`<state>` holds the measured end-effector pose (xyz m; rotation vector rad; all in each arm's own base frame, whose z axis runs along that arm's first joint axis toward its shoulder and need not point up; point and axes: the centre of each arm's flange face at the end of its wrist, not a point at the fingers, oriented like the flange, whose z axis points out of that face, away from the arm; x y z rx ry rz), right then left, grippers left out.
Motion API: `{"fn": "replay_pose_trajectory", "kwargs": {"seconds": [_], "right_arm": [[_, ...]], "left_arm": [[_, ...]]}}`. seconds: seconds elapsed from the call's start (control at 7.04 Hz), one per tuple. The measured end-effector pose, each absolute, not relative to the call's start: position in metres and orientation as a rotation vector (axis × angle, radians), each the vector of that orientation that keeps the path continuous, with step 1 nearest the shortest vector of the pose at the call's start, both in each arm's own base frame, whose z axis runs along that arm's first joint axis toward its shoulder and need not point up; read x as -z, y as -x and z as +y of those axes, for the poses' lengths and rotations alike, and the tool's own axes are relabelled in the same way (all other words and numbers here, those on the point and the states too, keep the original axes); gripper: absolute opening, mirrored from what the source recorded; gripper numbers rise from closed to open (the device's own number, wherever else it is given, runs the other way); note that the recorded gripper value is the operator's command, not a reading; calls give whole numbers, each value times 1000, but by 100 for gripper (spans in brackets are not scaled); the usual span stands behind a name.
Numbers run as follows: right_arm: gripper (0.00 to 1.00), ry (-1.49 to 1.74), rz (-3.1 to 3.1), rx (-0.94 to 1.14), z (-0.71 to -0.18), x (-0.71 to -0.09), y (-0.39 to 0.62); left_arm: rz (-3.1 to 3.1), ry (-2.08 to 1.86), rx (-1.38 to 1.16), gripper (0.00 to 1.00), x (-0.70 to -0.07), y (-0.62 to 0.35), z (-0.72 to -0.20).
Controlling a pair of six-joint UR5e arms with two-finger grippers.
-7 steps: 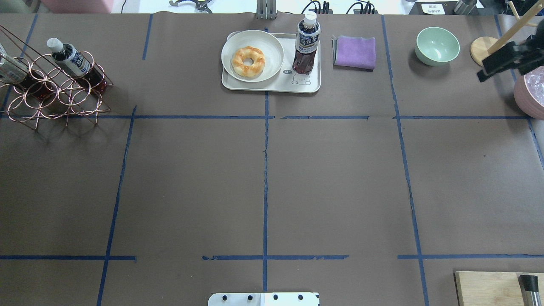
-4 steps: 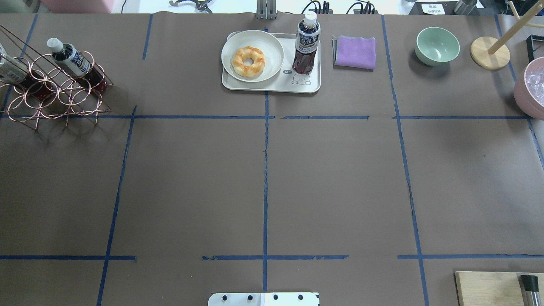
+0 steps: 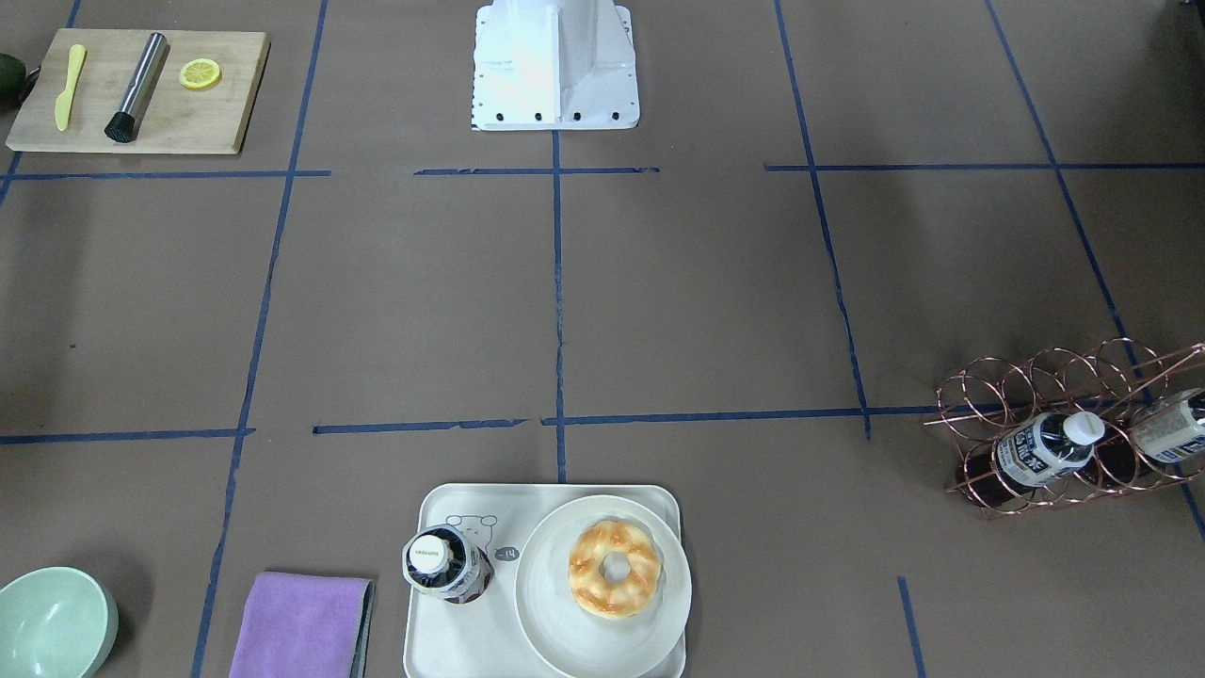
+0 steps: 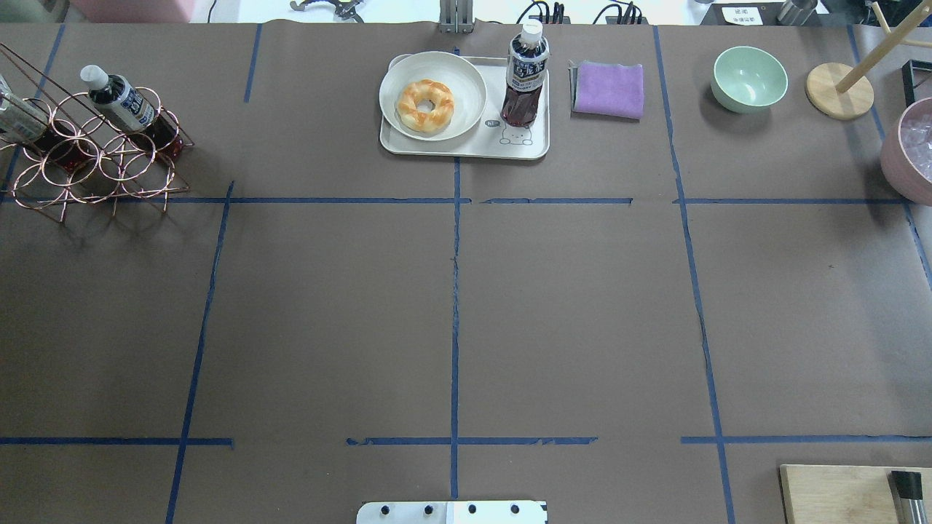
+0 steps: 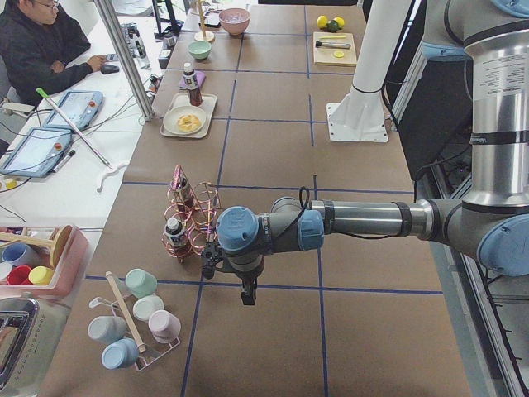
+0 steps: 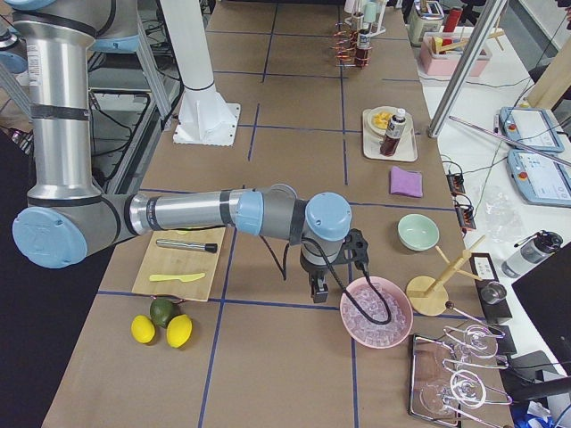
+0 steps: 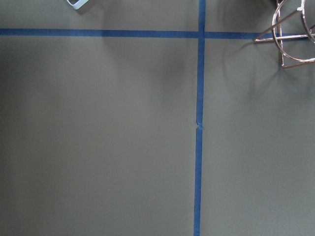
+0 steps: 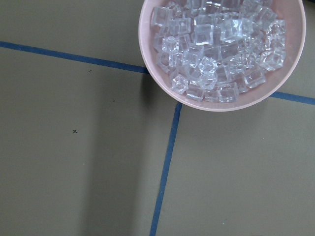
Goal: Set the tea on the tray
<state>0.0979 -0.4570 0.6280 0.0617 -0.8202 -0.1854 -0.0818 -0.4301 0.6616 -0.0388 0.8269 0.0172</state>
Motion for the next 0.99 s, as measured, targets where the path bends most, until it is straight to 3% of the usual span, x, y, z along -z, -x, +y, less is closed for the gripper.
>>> {"fn": "replay_pose_trajectory", "kwargs": {"seconds": [0.43,0.99], "right_arm": [[100,-84,-821,189,-440,-677,-98],[100,-58,-848,75,-443,-670,-96]], "left_arm": [[826,33,-20,100,-659,82,-431],[826,31,-21,100,-657,82,-431]]}}
